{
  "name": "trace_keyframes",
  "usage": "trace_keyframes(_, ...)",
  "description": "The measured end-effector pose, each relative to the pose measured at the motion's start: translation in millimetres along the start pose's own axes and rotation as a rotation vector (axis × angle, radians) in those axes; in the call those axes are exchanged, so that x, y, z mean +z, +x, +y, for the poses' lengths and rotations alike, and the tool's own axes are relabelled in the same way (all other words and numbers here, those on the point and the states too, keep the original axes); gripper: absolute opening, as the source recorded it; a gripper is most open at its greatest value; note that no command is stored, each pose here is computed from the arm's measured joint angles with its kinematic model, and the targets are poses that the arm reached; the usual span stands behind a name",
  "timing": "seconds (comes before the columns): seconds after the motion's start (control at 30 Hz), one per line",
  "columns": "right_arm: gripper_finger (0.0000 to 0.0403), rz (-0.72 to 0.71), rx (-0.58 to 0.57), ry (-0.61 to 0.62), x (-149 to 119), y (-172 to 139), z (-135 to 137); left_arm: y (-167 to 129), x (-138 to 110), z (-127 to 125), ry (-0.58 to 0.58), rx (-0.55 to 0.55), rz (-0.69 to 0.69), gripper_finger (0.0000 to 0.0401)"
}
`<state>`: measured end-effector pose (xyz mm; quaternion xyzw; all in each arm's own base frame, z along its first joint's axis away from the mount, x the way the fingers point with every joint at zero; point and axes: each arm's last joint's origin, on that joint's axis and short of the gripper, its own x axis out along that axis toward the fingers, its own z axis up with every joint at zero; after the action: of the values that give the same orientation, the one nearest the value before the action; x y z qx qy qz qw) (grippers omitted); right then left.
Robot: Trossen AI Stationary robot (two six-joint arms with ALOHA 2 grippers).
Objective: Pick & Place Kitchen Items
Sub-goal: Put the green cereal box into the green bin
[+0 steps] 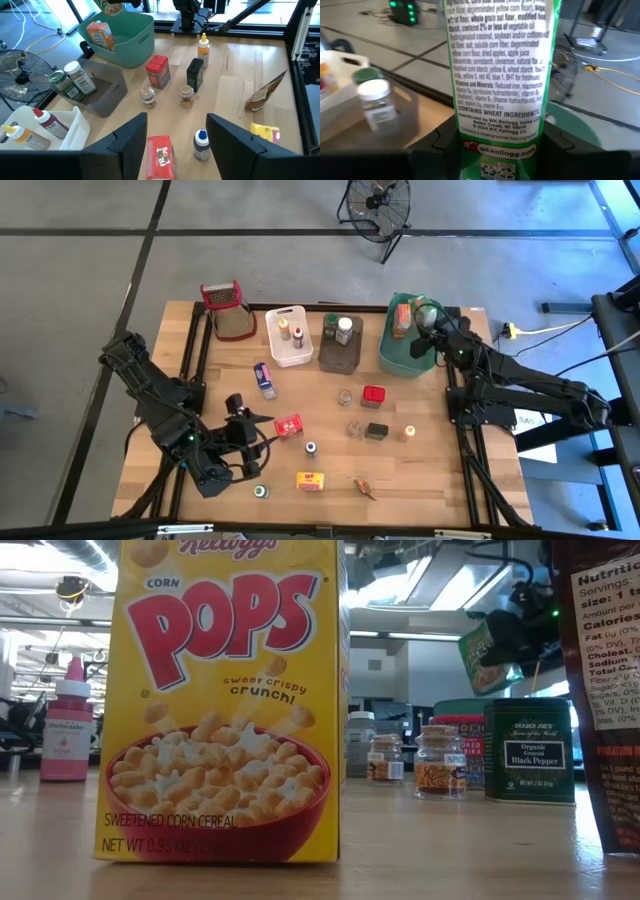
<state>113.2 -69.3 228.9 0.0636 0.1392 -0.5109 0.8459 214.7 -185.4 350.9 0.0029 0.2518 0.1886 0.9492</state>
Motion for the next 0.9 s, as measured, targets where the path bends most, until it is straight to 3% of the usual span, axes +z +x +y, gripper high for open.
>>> trace_keyframes(0.17, 0.0170, 0.077, -0.085, 0.048, -5.4, 6.4, -10.4, 1.3, -0.1, 1.6, 0.085, 0.011, 0.005, 0.0198)
trace_keyframes(0.27, 0.0170, 0.112, -0.080, 0.068, -7.0, 13.5, -11.8, 1.6, 0.1, 1.8, 0.109, 0.013, 0.005, 0.0198)
trace_keyframes(0.67, 0.0170, 0.251, -0.178, 0.074, -23.0, 56.3, -7.3, 3.1, 0.7, 2.6, 0.109, 0.014, 0.010, 0.0198)
trace_keyframes(0.9, 0.0172, 0.266, -0.203, 0.078, -29.4, 76.1, -4.6, 1.8, 0.1, 2.5, 0.104, -0.045, 0.060, 0.0198)
